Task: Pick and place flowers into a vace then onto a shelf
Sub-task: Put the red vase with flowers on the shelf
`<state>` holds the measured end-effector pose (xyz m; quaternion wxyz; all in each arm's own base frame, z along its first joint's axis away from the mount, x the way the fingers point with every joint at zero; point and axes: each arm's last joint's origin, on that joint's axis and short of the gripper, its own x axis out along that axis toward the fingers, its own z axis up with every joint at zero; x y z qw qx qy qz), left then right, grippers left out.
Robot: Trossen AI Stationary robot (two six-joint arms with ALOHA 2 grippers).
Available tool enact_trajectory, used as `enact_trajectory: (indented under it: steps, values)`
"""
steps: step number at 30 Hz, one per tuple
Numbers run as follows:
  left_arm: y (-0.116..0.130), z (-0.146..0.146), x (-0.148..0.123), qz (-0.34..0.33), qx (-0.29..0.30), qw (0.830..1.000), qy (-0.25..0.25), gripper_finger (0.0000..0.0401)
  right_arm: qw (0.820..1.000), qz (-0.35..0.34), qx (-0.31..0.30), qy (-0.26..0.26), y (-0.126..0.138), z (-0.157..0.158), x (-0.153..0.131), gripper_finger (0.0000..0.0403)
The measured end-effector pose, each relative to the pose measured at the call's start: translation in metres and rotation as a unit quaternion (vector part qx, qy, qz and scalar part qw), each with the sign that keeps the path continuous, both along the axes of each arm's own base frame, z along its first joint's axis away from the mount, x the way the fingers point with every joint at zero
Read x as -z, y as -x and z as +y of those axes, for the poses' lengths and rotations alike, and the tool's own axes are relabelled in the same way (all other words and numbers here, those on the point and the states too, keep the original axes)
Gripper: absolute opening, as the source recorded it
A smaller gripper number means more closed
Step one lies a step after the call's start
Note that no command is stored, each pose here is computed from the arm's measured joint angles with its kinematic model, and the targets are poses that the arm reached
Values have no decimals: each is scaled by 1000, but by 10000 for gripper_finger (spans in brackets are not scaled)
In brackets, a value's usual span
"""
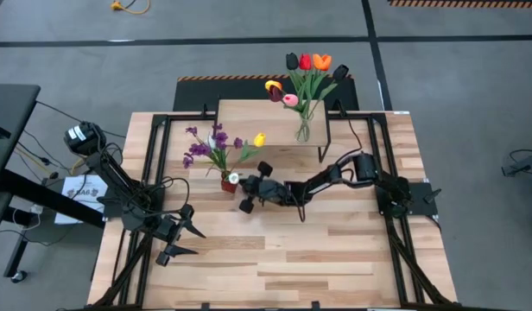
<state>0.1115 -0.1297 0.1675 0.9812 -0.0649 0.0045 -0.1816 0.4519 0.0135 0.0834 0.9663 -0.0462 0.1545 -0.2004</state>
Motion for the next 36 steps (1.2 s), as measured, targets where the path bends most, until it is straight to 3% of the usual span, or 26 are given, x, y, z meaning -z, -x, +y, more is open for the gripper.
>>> enact_trajectory:
  steps: [36]
  values:
    - [0,0,0,1,0,1000,4,222,996,-7,-86,-26,-7,13,-6,0]
